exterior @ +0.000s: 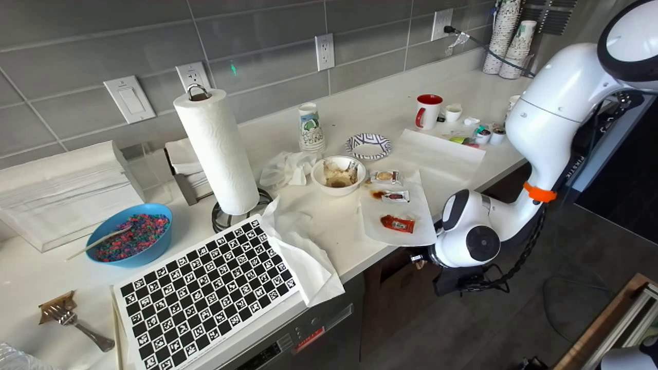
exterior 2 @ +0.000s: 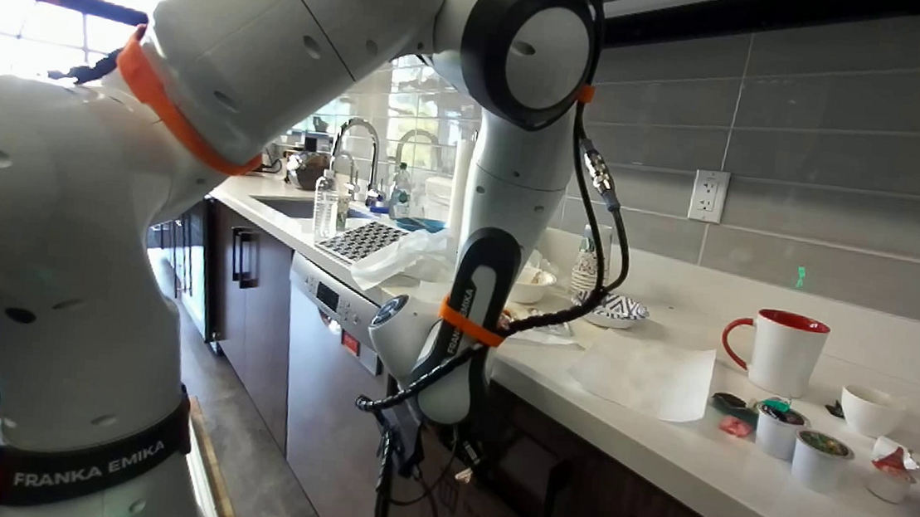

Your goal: Put the small tissue in the rubbish can

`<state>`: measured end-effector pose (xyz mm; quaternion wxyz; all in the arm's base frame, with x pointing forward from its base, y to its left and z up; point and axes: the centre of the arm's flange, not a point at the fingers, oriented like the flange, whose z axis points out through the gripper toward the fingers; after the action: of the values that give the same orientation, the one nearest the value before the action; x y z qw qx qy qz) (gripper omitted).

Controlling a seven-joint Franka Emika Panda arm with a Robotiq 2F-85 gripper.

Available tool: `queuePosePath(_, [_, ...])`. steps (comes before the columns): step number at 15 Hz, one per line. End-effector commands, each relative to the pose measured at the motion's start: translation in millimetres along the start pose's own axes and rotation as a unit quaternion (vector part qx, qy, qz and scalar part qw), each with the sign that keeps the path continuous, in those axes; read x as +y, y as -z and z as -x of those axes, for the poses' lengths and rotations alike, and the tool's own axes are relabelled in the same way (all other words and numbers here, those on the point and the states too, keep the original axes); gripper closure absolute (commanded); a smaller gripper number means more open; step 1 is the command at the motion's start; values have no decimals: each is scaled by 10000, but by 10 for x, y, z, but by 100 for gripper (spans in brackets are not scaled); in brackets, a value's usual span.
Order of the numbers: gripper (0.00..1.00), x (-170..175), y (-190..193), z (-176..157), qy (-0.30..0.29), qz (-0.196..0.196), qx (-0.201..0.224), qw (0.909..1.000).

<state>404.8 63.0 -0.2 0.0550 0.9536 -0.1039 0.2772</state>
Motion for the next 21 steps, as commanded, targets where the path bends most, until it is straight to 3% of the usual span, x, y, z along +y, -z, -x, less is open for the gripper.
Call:
queuePosePath(1, [99,-4,1,2,10,1,4,10000])
queuePosePath(10, [100,8,-83,-30,775,443,730,9933])
queuePosePath(21, [100,-36,-124,-74,1503,673,1383,9766])
